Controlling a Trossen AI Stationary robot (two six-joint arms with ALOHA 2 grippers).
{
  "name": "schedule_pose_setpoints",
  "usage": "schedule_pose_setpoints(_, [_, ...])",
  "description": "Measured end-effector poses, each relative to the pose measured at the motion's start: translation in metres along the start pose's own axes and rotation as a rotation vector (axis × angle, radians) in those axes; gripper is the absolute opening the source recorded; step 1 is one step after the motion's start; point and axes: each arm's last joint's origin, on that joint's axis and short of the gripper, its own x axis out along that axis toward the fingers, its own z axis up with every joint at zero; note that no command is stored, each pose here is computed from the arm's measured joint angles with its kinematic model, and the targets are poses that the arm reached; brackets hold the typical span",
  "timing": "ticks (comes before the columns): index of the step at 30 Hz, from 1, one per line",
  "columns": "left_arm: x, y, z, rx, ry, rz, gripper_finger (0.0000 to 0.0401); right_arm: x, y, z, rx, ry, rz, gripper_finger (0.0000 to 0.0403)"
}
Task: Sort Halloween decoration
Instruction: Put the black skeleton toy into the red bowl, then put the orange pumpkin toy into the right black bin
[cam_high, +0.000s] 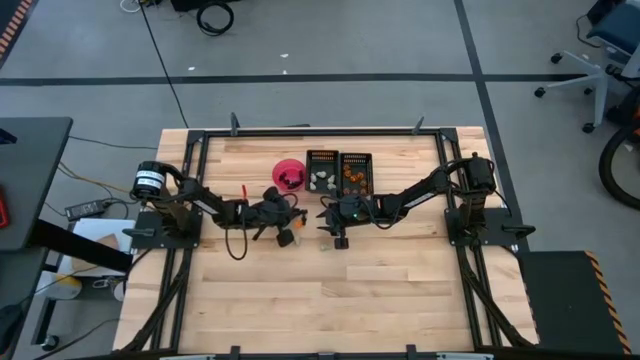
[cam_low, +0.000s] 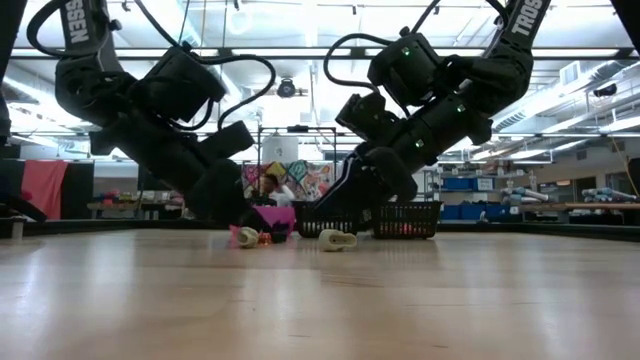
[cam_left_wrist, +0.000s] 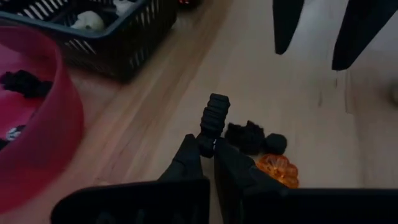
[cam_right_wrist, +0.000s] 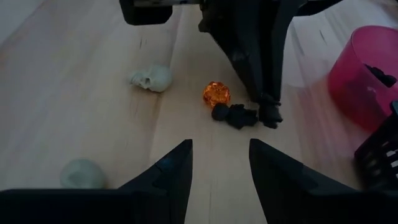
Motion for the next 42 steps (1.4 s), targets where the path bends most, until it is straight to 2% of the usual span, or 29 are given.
schedule_pose_setpoints(7, [-0.007,0.000,-0.002,0.019,-0.093,0.048,0.0001,0.000,0.000,0.000,-0.005,0.002,0.000,0.0162])
schedule_pose_setpoints(16, [-0.019,0.002,0.009,0.023,-0.212,0.193,0.0001,0.000,0.000,0.000,-0.007,0.001,0.000,0.0162])
schedule_pose_setpoints(21, [-0.024,0.013,0.020,-0.023,-0.259,0.309,0.0001,0.000,0.000,0.000,-0.008,-0.001,0.000,0.0162])
schedule_pose_setpoints(27, [-0.021,0.031,0.023,-0.076,-0.254,0.381,0.0005,0.000,0.000,0.002,-0.006,-0.023,-0.004,0.0162])
schedule_pose_setpoints(34, [-0.018,0.045,0.021,-0.111,-0.227,0.412,0.0053,0.000,0.000,0.002,-0.007,-0.022,-0.004,0.0162])
schedule_pose_setpoints(42, [-0.017,0.046,0.021,-0.105,-0.218,0.407,0.0109,0.000,0.000,0.001,-0.015,-0.008,-0.001,0.0162])
